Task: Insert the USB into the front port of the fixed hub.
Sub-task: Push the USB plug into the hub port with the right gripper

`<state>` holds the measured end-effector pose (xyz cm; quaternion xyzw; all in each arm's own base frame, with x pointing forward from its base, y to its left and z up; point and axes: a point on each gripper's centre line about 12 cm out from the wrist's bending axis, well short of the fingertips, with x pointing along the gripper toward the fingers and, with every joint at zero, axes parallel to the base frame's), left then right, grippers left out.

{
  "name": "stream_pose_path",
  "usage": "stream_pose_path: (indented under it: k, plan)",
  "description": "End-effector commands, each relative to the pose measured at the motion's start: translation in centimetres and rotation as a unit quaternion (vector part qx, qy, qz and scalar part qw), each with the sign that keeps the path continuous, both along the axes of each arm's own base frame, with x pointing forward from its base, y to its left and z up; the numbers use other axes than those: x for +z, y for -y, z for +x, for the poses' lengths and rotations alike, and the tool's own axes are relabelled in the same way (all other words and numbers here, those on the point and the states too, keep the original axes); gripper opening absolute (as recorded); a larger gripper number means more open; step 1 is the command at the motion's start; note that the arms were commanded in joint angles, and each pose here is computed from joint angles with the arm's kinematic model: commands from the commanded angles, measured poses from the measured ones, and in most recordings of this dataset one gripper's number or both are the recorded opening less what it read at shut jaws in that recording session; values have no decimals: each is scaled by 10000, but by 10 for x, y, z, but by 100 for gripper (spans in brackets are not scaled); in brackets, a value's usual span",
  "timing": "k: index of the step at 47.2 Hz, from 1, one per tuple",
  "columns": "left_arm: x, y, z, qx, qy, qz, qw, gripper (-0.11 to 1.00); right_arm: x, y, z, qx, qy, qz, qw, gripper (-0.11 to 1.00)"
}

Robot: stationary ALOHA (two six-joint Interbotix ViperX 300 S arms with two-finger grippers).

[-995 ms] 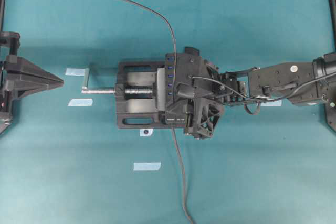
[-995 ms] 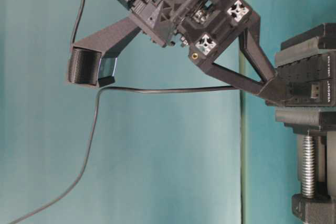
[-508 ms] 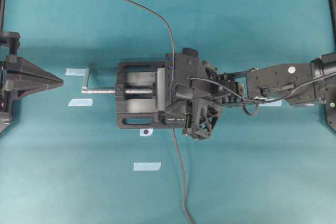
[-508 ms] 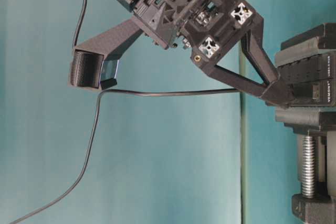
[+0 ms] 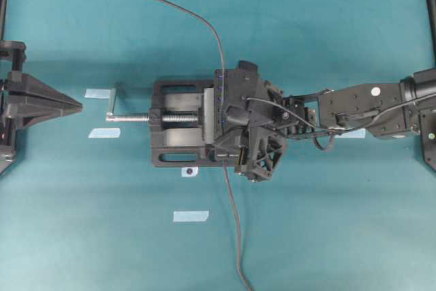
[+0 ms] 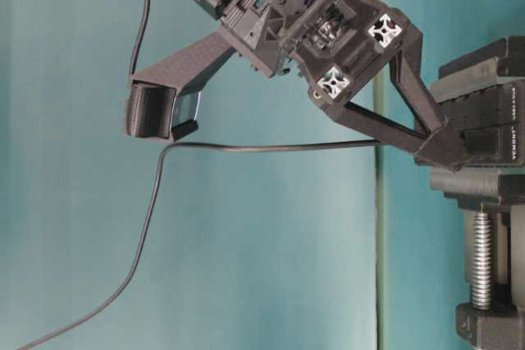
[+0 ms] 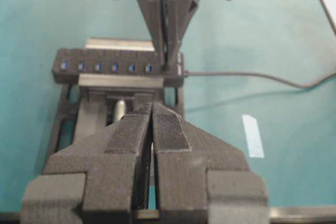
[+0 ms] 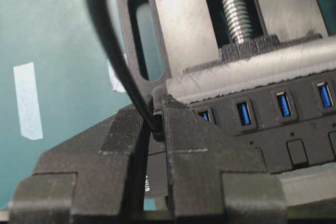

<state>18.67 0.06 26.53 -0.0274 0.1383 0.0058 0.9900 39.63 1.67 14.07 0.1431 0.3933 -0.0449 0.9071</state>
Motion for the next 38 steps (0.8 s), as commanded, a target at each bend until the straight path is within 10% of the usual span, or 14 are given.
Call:
stream_pose_path:
  k: [1, 38]
  plan:
    - [6, -1, 2, 15, 100, 8, 9999, 0, -11, -11, -9, 74, -211, 57, 9997, 7]
    - [3, -1, 2, 13, 100, 8, 9999, 0, -8, -15, -4, 151, -87, 30, 9998, 8]
